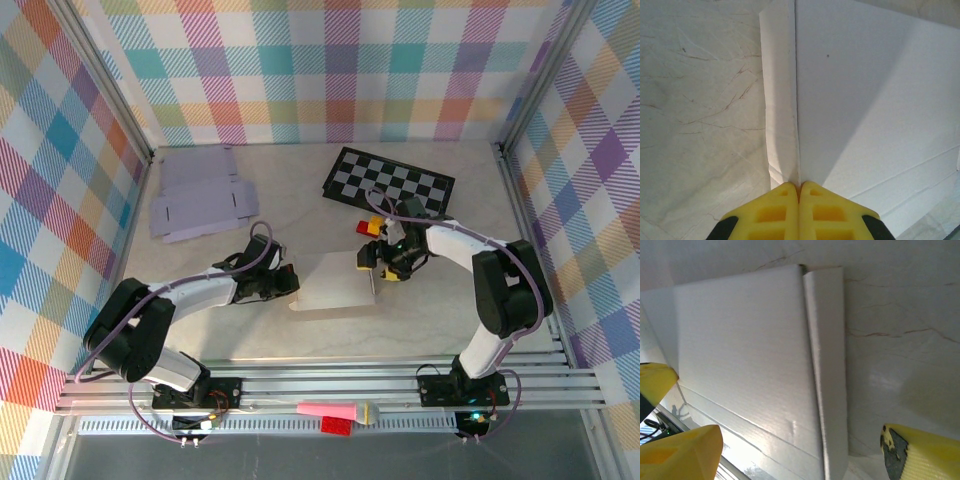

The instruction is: Fold the paper box

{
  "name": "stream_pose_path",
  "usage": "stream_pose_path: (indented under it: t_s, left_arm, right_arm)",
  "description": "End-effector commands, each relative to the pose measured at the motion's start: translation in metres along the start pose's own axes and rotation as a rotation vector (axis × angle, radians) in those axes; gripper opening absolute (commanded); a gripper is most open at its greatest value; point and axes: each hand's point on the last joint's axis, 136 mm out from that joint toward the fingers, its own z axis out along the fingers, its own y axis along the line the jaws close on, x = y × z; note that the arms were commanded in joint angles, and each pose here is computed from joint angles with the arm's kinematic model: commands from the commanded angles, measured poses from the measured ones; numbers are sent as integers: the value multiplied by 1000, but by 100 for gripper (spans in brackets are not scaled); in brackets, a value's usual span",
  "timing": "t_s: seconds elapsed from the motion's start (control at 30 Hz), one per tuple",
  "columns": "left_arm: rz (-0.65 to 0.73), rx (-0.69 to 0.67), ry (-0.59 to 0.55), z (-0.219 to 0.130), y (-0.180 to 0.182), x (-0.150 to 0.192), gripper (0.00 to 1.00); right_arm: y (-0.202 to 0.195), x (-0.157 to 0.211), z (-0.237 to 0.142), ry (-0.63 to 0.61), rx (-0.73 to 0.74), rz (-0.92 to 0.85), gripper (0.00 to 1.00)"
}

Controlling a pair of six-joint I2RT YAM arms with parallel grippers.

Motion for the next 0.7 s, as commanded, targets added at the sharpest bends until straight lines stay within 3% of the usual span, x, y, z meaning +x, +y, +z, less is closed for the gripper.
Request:
stream_pose_path:
  t_s: [0.0, 0.4, 0.67]
  left_arm:
    - [-81, -109, 101, 3, 41, 34, 0]
    - [-113, -56, 111, 0, 48, 31, 0]
    - [-134, -65, 117, 3, 54, 33, 0]
  right_arm:
    - [0, 7, 1, 18, -30, -10, 82]
    - [33, 2, 6, 42, -246, -47, 86]
    - [25, 9, 22, 84, -256, -24, 86]
